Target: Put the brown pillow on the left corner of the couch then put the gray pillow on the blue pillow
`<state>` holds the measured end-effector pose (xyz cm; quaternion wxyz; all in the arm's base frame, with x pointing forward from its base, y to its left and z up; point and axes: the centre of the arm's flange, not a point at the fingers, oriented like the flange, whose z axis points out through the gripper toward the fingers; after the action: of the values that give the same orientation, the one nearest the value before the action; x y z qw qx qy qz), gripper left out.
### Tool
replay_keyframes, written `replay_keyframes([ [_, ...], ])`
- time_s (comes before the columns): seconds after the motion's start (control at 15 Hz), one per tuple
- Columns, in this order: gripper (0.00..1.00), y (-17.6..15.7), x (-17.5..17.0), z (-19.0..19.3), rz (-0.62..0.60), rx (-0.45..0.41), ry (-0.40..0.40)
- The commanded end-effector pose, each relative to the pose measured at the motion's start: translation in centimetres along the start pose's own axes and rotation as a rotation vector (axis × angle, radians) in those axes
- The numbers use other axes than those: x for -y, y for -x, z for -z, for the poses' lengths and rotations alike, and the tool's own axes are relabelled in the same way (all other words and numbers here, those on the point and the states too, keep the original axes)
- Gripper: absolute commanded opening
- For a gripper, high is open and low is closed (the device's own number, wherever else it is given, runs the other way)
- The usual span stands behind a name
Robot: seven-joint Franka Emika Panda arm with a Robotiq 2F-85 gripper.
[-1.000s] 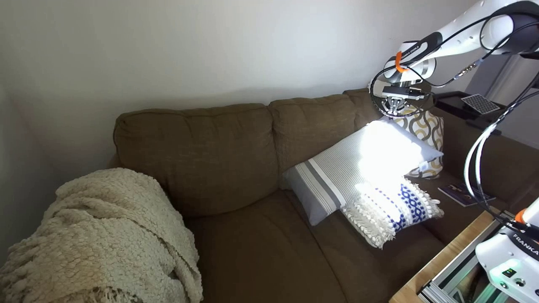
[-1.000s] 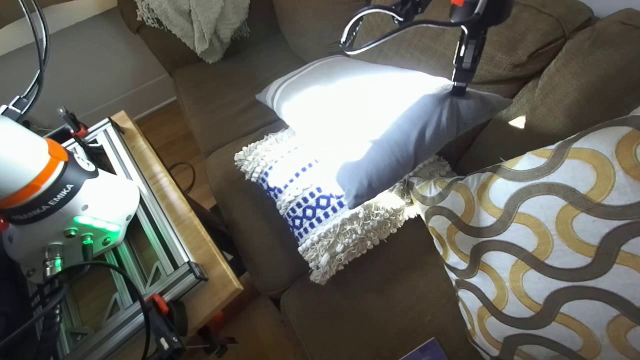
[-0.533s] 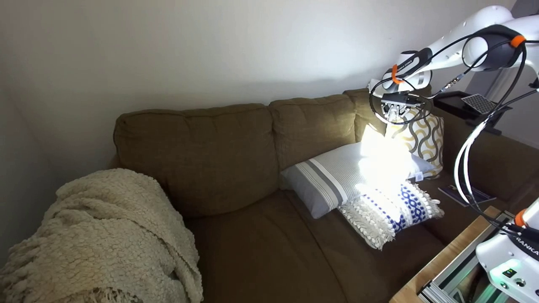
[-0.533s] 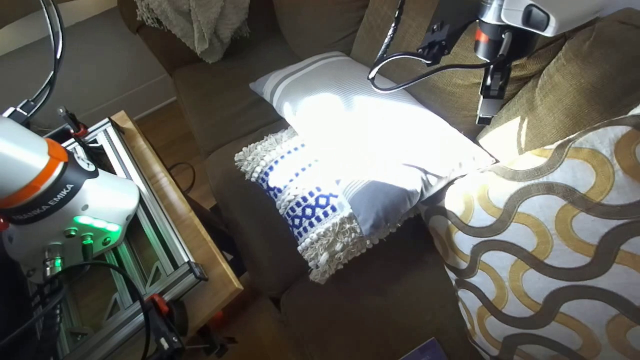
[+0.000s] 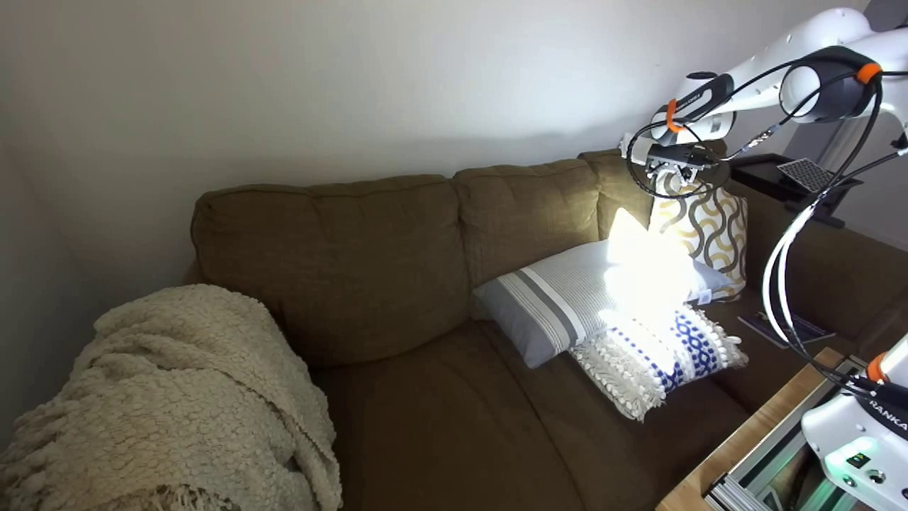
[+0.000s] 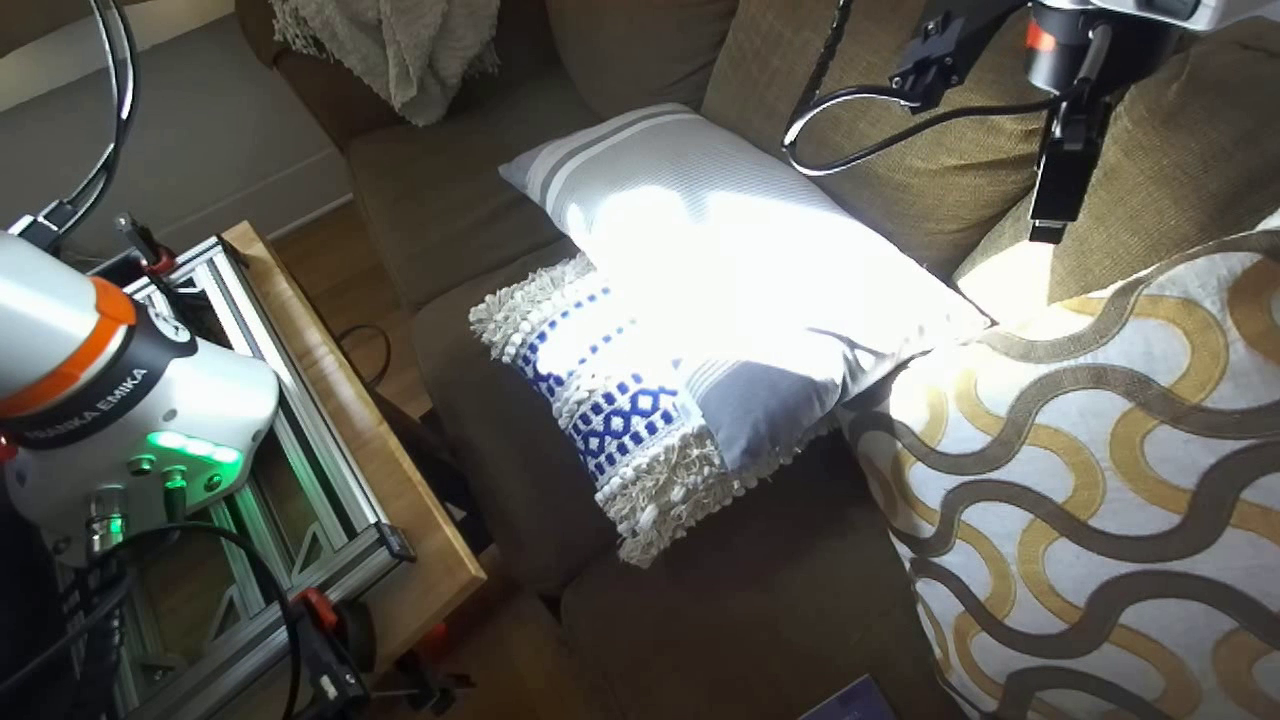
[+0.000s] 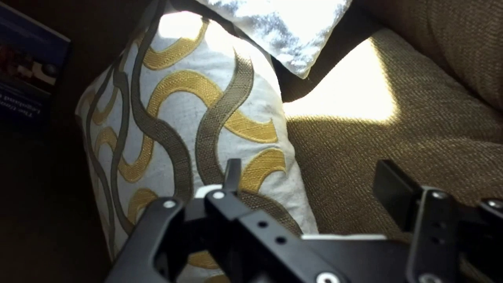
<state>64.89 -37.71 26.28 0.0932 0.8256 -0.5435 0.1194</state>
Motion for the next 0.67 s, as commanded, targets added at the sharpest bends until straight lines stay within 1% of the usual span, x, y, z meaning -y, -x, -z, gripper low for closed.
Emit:
replay_keyframes([
  [0.0, 0.97, -0.8, 0.1, -1.0, -0.050, -0.059, 0.045],
  [0.07, 1.00, -1.5, 0.1, -1.6, -0.075, -0.081, 0.045],
  [0.27, 1.00, -2.0, 0.5, -2.9, -0.148, -0.158, 0.043],
  [0.4, 1.00, -2.2, 1.0, -4.4, -0.195, -0.222, 0.048],
  [0.6, 1.00, -2.1, 1.6, -6.7, -0.247, -0.272, 0.064],
])
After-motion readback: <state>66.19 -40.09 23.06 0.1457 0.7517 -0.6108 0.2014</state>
